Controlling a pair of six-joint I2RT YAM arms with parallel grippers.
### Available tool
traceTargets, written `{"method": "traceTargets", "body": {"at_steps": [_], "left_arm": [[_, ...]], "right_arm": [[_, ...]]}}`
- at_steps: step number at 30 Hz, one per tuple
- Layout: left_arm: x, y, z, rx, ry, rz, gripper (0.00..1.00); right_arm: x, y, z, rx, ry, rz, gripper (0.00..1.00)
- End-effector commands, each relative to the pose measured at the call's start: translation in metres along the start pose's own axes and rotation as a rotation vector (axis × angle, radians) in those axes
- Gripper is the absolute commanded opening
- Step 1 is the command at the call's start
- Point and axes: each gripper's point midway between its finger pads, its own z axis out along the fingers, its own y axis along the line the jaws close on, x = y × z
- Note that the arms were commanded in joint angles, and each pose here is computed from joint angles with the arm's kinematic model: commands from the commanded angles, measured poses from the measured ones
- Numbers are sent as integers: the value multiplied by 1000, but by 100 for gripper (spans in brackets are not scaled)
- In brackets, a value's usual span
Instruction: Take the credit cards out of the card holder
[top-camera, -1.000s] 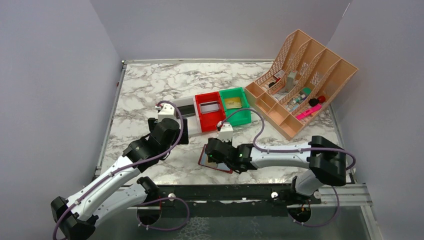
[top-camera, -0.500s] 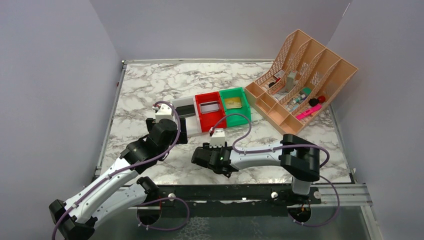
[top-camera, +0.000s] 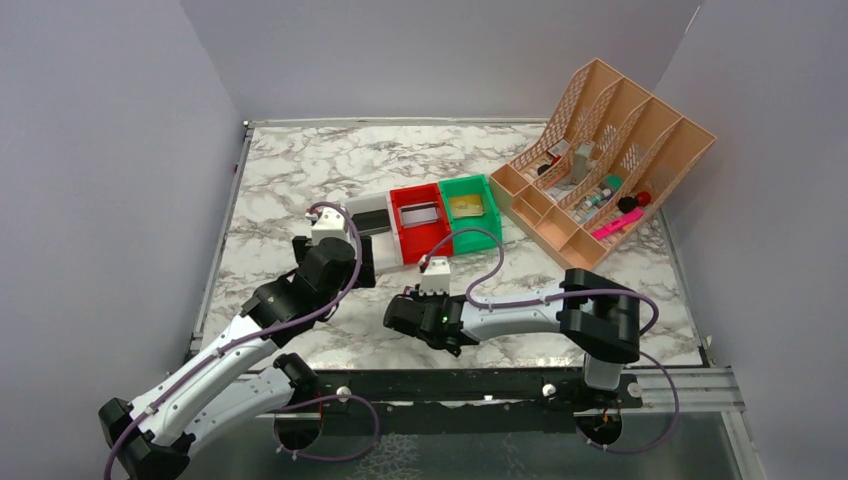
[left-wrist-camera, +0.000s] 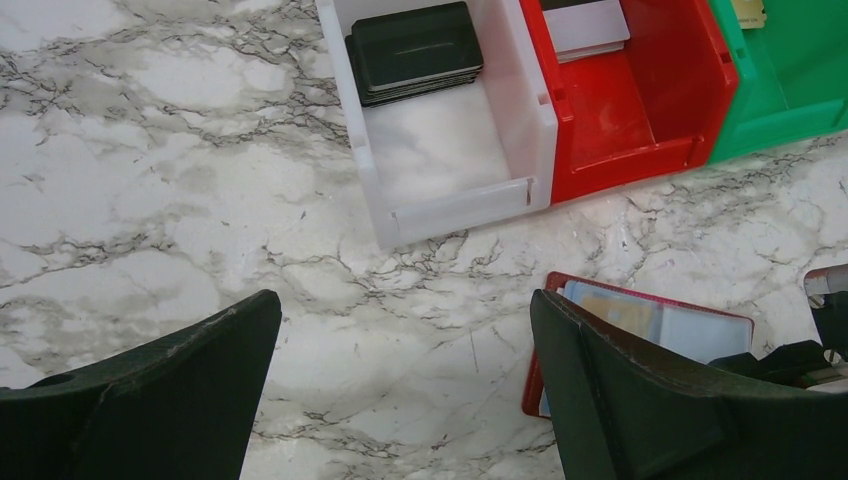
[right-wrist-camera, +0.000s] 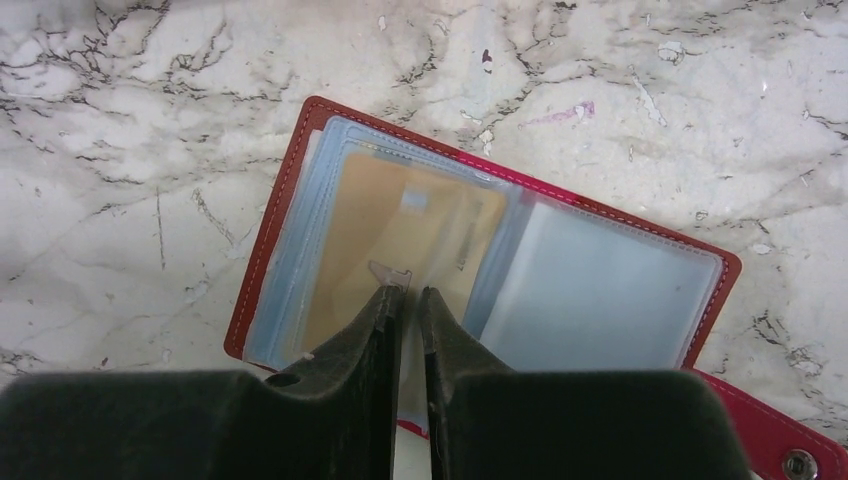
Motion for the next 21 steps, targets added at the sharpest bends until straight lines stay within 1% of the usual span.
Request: {"method": "traceTargets", "body": {"at_steps": [1, 3, 9, 11, 16, 21], "left_arm": [[1, 2, 2, -16, 4, -2, 99], [2, 2, 3, -17, 8, -1, 99], [10, -5, 7, 8, 48, 10, 99], [13, -10, 7, 26, 65, 0, 99], [19, -25, 5, 99, 103, -52, 99], [31, -60, 4, 272, 155, -109, 99]], "right_arm": [[14, -8, 5, -5, 24, -64, 14], [13, -6, 4, -12, 21, -69, 10], [3, -5, -3, -56, 7, -58, 4], [2, 0, -5, -128, 22, -37, 1], [-6, 25, -22, -405, 44, 3, 1], [-20, 28, -36, -534, 32, 80, 1]]}}
